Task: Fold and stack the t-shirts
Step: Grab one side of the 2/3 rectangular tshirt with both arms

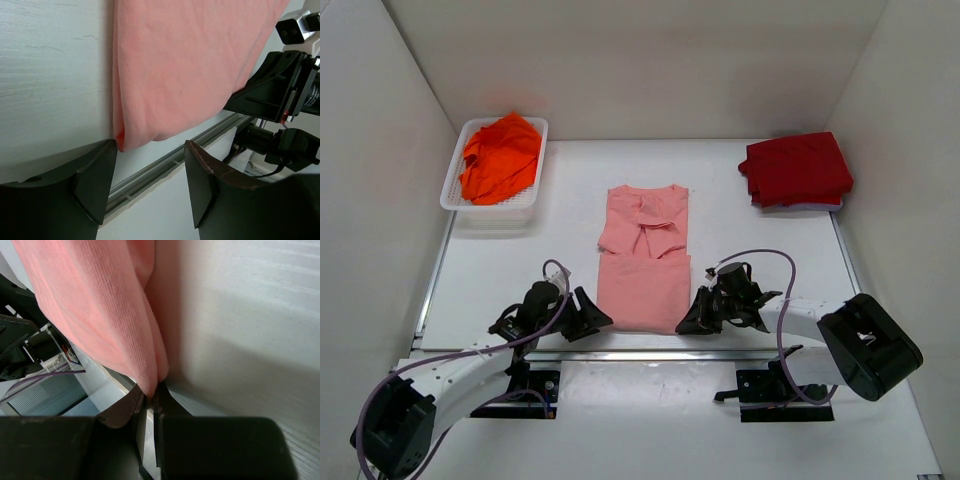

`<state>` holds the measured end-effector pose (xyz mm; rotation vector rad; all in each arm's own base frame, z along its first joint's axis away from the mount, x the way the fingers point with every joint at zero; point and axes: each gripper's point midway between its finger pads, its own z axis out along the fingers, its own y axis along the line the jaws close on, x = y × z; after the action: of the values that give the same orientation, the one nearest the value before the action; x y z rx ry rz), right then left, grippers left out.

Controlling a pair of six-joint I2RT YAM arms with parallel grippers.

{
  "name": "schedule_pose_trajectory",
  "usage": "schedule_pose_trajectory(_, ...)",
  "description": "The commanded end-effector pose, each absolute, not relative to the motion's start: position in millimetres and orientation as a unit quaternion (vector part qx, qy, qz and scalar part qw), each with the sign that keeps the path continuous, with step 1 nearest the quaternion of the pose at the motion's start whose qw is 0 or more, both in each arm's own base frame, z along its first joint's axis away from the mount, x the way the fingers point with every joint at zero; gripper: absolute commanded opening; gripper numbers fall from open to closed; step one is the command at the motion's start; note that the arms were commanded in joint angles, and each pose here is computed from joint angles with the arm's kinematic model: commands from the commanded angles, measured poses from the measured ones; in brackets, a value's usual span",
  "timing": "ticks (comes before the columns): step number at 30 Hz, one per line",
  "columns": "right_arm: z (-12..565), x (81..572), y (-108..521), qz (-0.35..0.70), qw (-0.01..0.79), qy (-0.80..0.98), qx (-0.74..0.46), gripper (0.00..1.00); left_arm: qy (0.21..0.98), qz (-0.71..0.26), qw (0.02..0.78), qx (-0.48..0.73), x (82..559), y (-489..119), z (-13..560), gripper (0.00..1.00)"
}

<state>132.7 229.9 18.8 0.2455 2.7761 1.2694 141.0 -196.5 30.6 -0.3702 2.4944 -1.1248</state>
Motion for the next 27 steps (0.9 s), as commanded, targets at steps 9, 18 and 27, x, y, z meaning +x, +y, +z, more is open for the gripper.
schedule_pose_trajectory(9,16,138,231,0.411,0.053,0.908,0.064,0.0,0.897,-0.346,0.177,-0.209,141,-179,0,0.14)
schedule_pose_trajectory(18,13,131,219,0.395,0.049,0.916,0.046,0.0,0.894,-0.364,0.159,-0.208,125,-166,-2,0.0)
schedule_pose_trajectory(27,19,93,211,0.395,0.022,0.918,0.027,0.0,0.909,-0.376,0.127,-0.128,98,-173,11,0.0)
